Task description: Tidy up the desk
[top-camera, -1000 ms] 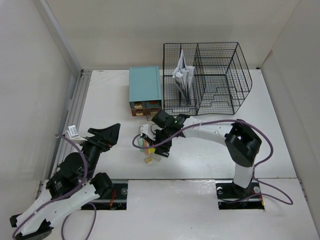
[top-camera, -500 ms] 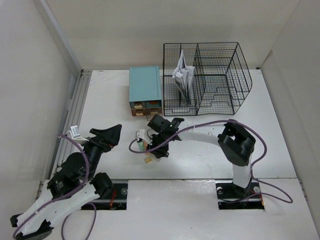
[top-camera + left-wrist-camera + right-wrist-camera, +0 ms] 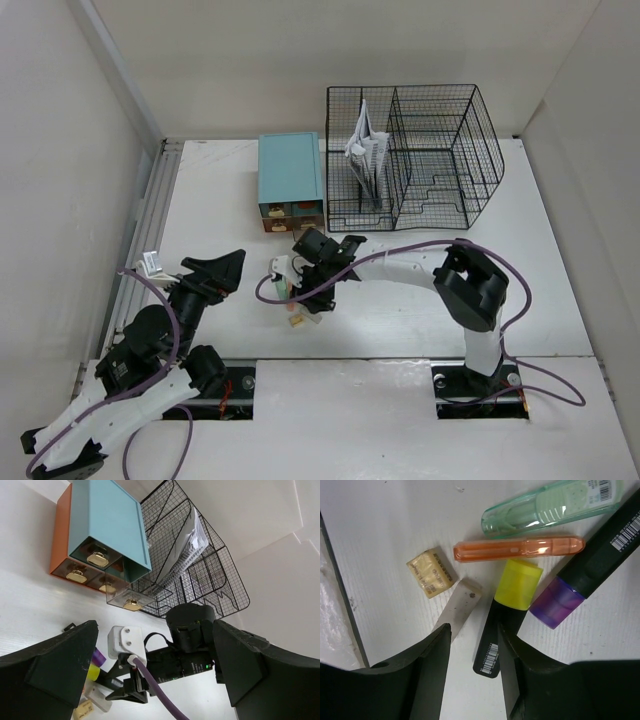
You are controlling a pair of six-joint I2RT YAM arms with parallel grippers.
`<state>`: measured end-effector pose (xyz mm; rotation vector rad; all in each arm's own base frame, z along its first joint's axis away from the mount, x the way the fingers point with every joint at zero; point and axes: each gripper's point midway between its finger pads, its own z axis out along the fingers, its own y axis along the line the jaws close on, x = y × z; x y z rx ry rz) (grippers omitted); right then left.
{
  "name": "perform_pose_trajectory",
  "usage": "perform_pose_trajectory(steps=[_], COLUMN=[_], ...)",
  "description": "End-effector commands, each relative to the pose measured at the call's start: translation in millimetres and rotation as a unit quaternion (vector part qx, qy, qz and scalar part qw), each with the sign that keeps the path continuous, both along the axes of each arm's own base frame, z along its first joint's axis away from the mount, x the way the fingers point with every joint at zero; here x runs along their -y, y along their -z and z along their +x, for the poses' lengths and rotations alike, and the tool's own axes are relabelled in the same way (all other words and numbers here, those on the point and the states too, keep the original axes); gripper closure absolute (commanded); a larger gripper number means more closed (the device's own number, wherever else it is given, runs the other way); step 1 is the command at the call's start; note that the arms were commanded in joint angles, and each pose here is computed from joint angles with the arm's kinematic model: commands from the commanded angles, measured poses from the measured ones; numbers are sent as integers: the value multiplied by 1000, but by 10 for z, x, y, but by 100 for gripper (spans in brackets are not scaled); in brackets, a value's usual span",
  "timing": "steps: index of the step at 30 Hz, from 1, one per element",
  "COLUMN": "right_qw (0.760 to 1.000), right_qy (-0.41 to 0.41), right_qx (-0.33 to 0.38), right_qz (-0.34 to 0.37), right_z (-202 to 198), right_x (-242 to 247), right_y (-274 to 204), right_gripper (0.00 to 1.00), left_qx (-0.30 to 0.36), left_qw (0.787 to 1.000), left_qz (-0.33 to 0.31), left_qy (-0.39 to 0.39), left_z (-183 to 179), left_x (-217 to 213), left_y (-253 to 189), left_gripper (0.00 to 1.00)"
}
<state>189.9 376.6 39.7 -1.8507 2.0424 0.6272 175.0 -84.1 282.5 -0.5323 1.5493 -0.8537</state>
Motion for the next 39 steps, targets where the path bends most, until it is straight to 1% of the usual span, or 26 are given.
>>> perform_pose_trajectory(steps=[1, 8, 13, 25, 30, 39], right_qw=[999, 998, 997, 996, 994, 991], right_qy=[17, 27, 33, 37, 39, 45], right_qx=[22, 44, 62, 82, 101, 123], right_qz=[-23, -25, -14, -14, -3, 2], right_z=[119, 204, 243, 287, 345, 413], right_x=[-11, 0, 13, 62, 42, 47], right_y=[162, 123, -39, -98, -247, -338], right_gripper=[52, 51, 51, 51, 51, 51], left_qx=[13, 13, 16, 20, 20, 23], left_qw=[1000, 1000, 1000, 1000, 1000, 1000], left_qz=[-9, -9, -12, -12, -12, -11], left_qy=[8, 8, 8, 8, 8, 8], left_z=[-10, -10, -20, -18, -18, -7], left_x=[25, 25, 12, 11, 11, 24], left_y=[-60, -60, -74, -92, -92, -117], left_gripper=[1, 1, 1, 1, 1, 1])
